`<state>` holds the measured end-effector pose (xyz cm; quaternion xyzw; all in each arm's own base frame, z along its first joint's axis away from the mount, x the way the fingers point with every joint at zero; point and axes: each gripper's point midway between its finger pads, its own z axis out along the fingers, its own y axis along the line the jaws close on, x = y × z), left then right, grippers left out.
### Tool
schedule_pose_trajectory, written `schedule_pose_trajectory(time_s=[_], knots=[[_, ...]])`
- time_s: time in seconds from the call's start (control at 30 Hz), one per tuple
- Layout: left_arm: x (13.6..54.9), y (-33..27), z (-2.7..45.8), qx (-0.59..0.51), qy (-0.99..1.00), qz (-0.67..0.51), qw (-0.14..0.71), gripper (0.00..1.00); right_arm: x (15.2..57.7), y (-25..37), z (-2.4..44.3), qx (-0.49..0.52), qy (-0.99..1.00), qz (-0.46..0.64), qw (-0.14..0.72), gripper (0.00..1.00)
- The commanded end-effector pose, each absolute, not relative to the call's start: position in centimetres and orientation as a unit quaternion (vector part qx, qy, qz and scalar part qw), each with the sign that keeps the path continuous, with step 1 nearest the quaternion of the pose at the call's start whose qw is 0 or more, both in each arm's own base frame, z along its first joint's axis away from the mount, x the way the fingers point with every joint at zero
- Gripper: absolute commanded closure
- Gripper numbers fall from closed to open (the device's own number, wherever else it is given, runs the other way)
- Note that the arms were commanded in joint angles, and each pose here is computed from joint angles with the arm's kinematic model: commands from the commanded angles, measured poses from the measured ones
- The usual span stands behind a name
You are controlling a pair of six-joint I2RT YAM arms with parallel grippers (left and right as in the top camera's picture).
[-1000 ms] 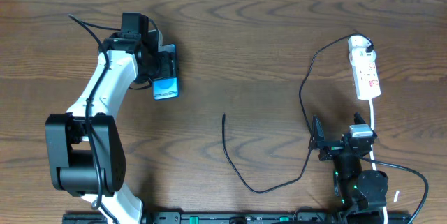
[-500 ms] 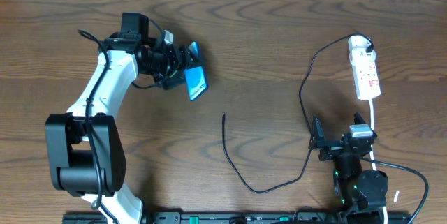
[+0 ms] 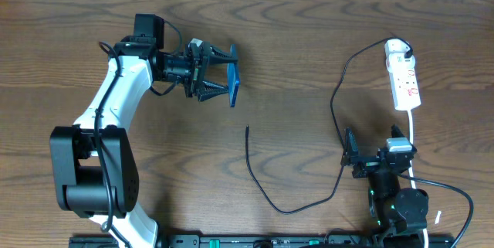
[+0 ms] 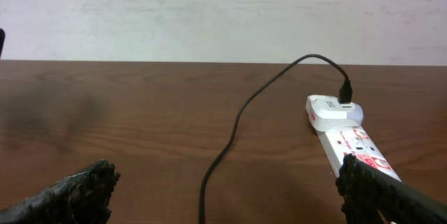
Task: Plug charger to phone and switch on socket
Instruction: 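Lift the phone with the left gripper and tilt it upright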
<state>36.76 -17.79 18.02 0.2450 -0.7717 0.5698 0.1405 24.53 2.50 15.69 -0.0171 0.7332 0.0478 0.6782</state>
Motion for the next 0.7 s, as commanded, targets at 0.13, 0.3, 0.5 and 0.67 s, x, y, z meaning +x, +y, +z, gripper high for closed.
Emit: schedule_pose_trajectory(time_s=[0.13, 0.3, 0.5, 0.67], knots=[[36.44, -18.20, 21.96, 0.284, -0.721, 0.598, 0.205, 0.93, 24.48, 2.68, 15.67, -0.015, 0.733, 0.055, 0.678, 0.01], [36.44, -18.20, 21.94, 0.313, -0.710, 0.589, 0.228, 0.93, 24.48, 2.68, 15.67, -0.015, 0.733, 0.055, 0.678, 0.01], [36.46, -18.19, 21.90, 0.350, -0.693, 0.575, 0.258, 0.93, 24.48, 2.68, 15.67, -0.015, 0.733, 0.055, 0.678, 0.01], [36.46, -18.19, 21.90, 0.350, -0.693, 0.575, 0.258, 0.93, 24.48, 2.68, 15.67, -0.015, 0.733, 0.055, 0.678, 0.01]])
